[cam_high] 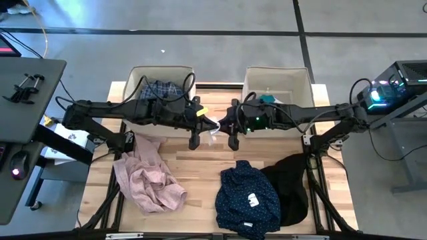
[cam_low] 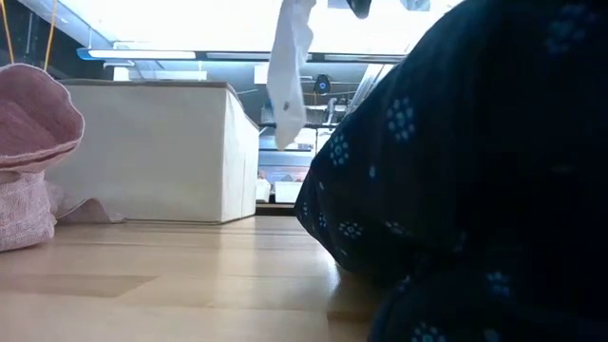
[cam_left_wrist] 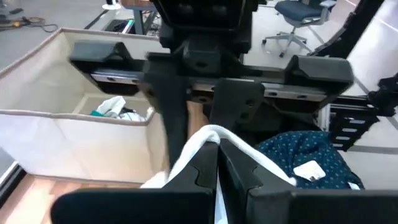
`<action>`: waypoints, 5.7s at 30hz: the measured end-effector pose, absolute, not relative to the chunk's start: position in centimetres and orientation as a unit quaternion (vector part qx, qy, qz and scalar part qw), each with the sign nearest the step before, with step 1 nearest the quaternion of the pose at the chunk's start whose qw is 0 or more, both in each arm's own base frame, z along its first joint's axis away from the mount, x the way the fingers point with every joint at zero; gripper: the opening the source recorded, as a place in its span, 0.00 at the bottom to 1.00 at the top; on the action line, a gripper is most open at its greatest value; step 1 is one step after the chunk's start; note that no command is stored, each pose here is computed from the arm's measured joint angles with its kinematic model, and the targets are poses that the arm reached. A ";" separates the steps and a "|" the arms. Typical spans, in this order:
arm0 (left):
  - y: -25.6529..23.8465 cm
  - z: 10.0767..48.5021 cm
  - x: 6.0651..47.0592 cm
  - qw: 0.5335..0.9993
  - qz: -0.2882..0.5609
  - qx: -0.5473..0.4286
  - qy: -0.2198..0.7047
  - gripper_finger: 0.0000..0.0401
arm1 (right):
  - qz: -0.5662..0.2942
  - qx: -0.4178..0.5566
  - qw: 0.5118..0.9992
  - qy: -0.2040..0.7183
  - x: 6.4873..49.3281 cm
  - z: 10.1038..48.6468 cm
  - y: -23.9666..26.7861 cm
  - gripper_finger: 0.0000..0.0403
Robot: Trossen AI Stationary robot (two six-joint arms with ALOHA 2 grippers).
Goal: Sort clothes
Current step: Put the white cloth into the right laundry organizer, then put the pink cloth into the right laundry organizer
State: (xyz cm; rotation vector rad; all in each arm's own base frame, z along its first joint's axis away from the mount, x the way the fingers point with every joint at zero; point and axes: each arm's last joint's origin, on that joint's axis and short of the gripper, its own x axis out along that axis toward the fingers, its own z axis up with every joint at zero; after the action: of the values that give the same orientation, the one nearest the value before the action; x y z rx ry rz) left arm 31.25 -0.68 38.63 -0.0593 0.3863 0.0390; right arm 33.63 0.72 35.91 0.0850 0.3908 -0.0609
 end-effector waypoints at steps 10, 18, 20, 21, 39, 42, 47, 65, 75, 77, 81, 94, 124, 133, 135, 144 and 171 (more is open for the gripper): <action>-0.6 38.5 31.2 0.978 0.041 -0.029 0.201 0.15 | -0.115 0.063 0.975 0.182 31.5 37.5 0.2 0.01; -0.5 38.4 31.1 0.976 0.051 -0.055 0.204 0.25 | -0.183 0.060 0.976 0.105 26.4 41.8 -0.4 0.01; -0.5 38.4 31.1 0.976 0.053 -0.062 0.204 0.25 | -0.202 0.053 0.975 0.081 24.8 43.0 -0.5 0.01; -0.5 38.4 31.1 0.975 0.053 -0.064 0.204 0.25 | -0.212 0.048 0.974 0.069 23.9 43.6 -0.5 0.01; -0.5 38.3 31.1 0.975 0.053 -0.067 0.204 0.24 | -0.418 -0.009 0.904 0.092 13.8 45.0 -1.5 0.01; -0.5 38.3 31.1 0.975 0.053 -0.066 0.204 0.24 | -0.441 0.014 0.885 0.151 13.8 43.3 -1.9 0.01; -0.5 38.3 31.1 0.975 0.053 -0.066 0.204 0.24 | -0.502 0.063 0.831 0.229 13.6 40.7 -2.8 0.01; -0.5 38.3 31.1 0.975 0.055 -0.076 0.204 0.24 | -0.566 0.171 0.751 0.294 14.4 38.6 -5.7 0.53; -0.5 38.3 31.1 0.974 0.055 -0.075 0.208 0.24 | -0.511 0.237 0.778 0.277 15.4 38.8 -5.6 0.55; -0.5 38.1 31.0 0.972 0.056 -0.075 0.214 0.24 | -0.478 0.236 0.803 0.267 16.0 39.2 -5.3 0.55; -0.6 37.9 30.9 0.968 0.057 -0.080 0.229 0.24 | -0.415 0.190 0.859 0.233 17.7 40.2 -4.6 0.55; -3.4 34.2 27.4 0.865 0.103 -0.163 0.462 0.24 | -0.319 0.033 0.930 0.177 26.2 40.0 -3.7 0.55; -15.5 25.7 15.1 0.674 0.348 -0.289 0.584 0.24 | -0.238 -0.059 0.963 0.113 32.1 38.9 -3.9 0.55; -16.5 19.4 13.1 0.586 0.405 -0.439 0.547 0.35 | -0.238 -0.059 0.963 0.115 32.1 38.8 -3.9 0.55; -16.5 17.6 13.1 0.584 0.387 -0.459 0.546 0.40 | -0.237 -0.059 0.963 0.115 32.1 38.8 -3.9 0.55; -15.0 12.6 14.0 0.606 0.304 -0.501 0.538 0.43 | -0.210 -0.046 0.970 0.114 32.2 38.8 -3.6 0.55; -7.1 19.8 25.7 0.903 0.123 -0.236 0.337 0.00 | 0.066 0.091 0.933 0.343 29.1 35.6 0.6 0.55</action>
State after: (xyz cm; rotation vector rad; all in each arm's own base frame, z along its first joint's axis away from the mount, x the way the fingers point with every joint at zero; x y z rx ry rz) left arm 25.73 -7.12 19.83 -0.4879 0.6963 0.2551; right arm 29.06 0.58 35.61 0.1855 0.7011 0.1360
